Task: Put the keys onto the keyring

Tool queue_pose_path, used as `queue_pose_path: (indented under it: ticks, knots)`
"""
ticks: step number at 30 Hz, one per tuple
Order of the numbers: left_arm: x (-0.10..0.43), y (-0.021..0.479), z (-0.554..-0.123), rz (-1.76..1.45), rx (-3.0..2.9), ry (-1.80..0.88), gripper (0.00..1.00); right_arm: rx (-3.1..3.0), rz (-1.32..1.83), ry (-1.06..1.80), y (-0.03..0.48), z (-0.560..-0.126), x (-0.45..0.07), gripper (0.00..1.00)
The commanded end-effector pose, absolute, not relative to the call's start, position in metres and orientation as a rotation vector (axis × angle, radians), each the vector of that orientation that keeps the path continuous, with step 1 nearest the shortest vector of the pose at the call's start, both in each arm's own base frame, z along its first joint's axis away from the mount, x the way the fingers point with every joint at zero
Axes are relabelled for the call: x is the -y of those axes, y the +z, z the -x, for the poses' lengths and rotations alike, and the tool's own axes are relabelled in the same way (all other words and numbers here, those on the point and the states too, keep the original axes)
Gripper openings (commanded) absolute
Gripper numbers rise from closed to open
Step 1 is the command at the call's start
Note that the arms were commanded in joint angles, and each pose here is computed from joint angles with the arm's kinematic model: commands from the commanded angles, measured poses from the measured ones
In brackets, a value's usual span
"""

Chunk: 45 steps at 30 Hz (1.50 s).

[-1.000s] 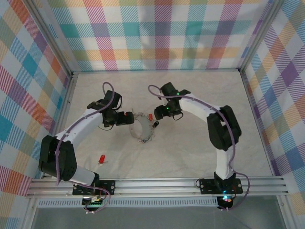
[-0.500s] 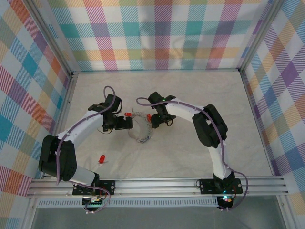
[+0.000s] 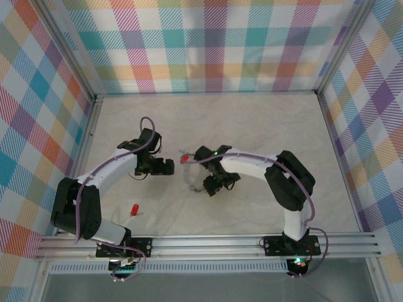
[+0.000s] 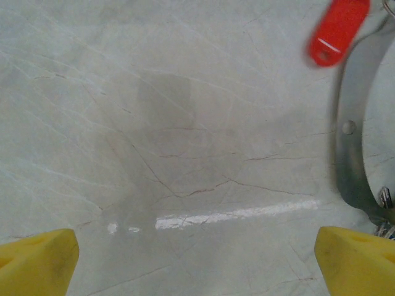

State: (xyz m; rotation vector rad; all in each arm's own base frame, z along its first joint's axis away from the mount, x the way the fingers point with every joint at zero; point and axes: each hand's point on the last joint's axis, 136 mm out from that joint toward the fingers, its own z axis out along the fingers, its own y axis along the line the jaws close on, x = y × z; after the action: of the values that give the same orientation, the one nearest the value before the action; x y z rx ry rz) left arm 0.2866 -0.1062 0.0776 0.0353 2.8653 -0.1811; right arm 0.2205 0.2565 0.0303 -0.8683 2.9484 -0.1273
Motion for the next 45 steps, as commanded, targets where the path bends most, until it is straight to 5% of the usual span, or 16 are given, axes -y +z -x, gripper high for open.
queue_pose_path:
  ticks: [1, 9, 11, 16, 22, 27, 37, 41, 45]
  knots:
    - [0.104, 0.080, -0.288, -0.045, -2.838, -0.194, 0.98, -2.980, 0.854, 0.045, 0.060, -0.194, -0.277, 0.91]
    - [0.107, 0.083, -0.286, -0.063, -2.829, -0.217, 0.98, -2.810, 0.846, 0.018, 0.074, -0.233, -0.260, 0.96]
    - [0.109, 0.085, -0.286, -0.061, -2.821, -0.243, 0.98, -2.833, 0.803, 0.020, 0.069, -0.241, -0.256, 0.89]
    - [0.142, 0.098, -0.282, 0.115, -2.836, -0.555, 0.99, -2.929, 0.574, 0.179, 0.063, -0.259, -0.246, 0.53]
    - [0.212, 0.116, -0.276, 0.248, -2.706, -1.123, 0.97, -3.010, 0.601, 0.497, 0.054, -0.246, -0.265, 0.34]
    - [0.213, 0.127, -0.275, 0.127, -2.682, -1.014, 0.97, -3.007, 0.646, 0.631, 0.054, -0.233, -0.284, 0.34]
    - [0.181, 0.111, -0.279, 0.020, -2.751, -0.802, 1.00, -3.100, 0.674, 0.354, 0.030, -0.232, -0.257, 0.39]
    - [0.170, 0.105, -0.285, 0.007, -2.711, -0.755, 1.00, -2.969, 0.806, 0.242, 0.046, -0.224, -0.257, 0.39]
    - [0.160, 0.112, -0.294, 0.011, -2.689, -0.712, 1.00, -2.826, 0.885, 0.420, 0.071, -0.207, -0.275, 0.35]
